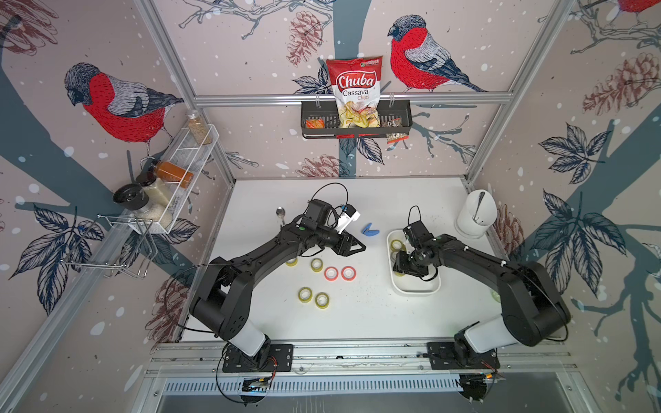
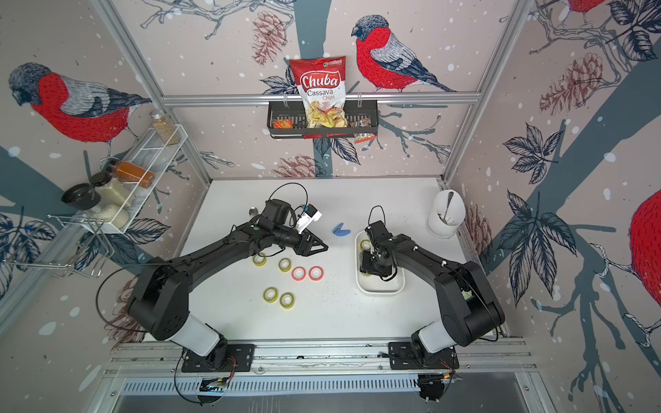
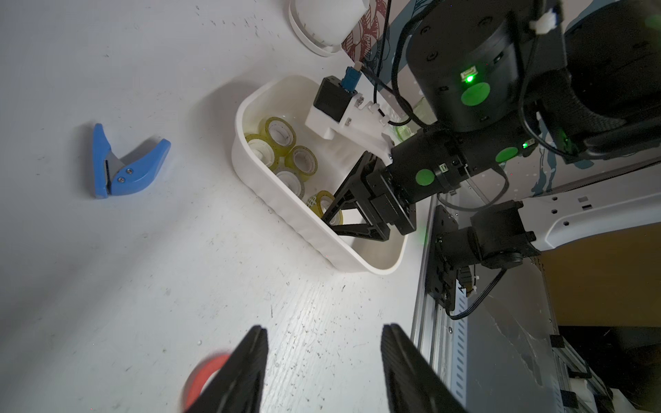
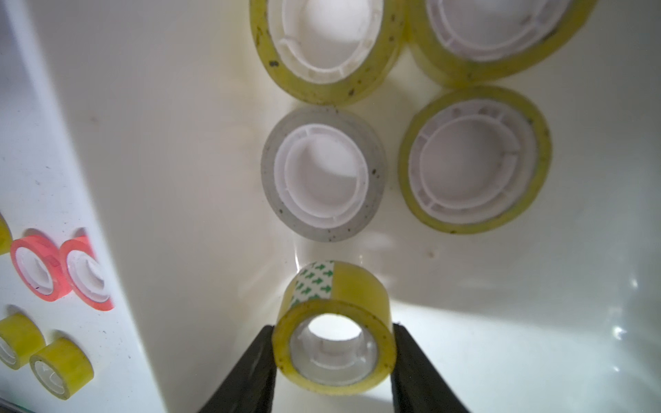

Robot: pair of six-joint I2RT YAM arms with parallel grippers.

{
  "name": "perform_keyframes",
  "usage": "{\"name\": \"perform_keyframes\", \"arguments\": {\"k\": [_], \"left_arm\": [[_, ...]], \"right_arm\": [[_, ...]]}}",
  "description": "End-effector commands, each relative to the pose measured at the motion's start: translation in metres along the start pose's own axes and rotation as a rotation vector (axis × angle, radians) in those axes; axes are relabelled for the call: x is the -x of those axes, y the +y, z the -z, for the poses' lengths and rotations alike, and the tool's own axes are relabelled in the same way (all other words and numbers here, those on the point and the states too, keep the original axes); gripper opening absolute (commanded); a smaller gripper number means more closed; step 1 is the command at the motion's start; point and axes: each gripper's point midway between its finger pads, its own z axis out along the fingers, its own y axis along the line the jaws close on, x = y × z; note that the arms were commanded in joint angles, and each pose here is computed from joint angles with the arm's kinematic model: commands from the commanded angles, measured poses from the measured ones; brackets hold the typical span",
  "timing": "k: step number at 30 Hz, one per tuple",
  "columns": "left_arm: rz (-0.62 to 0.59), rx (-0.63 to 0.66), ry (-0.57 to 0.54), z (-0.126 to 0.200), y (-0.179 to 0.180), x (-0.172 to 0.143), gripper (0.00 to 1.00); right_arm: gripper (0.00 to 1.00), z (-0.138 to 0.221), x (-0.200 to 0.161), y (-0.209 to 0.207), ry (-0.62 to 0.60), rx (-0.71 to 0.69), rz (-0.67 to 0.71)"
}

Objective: Put the transparent tape into the storage box
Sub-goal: Place the tape in the storage box, then pick up the tape from the center of the board.

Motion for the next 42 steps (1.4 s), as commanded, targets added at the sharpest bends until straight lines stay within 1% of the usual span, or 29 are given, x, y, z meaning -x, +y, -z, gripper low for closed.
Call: {"name": "perform_keyframes", "arguments": {"k": [1, 9, 16, 27, 32, 36, 42], "left_arm": [[-0.017, 0.005, 0.004, 0.000, 0.000, 0.000, 0.56], [-0.013, 0.007, 0.007, -0.001, 0.001, 0.000, 0.56], [-0.014, 0.011, 0.008, -0.001, 0.002, 0.000, 0.56], [-0.012, 0.013, 0.012, -0.001, 0.003, -0.001, 0.56], [-0.018, 0.020, 0.009, 0.001, 0.003, 0.000, 0.56], [-0.020, 0.035, 0.000, 0.003, 0.005, 0.001, 0.56], [-0.003, 0.088, -0.007, 0.008, 0.010, -0.001, 0.60]], "right_arm": [[0.53, -0.001, -0.003, -0.002, 0.009, -0.010, -0.002], [0.57, -0.003, 0.003, -0.002, 0.005, -0.019, 0.008], [0.57, -0.006, 0.006, -0.002, 0.017, -0.030, 0.026], [0.53, -0.007, 0.019, -0.002, -0.001, -0.044, 0.031], [0.54, 0.010, 0.027, 0.001, -0.045, -0.053, 0.030], [0.61, 0.031, 0.033, 0.005, -0.092, -0.045, 0.027], [0.63, 0.054, 0.039, 0.017, -0.150, -0.011, 0.052]]}}
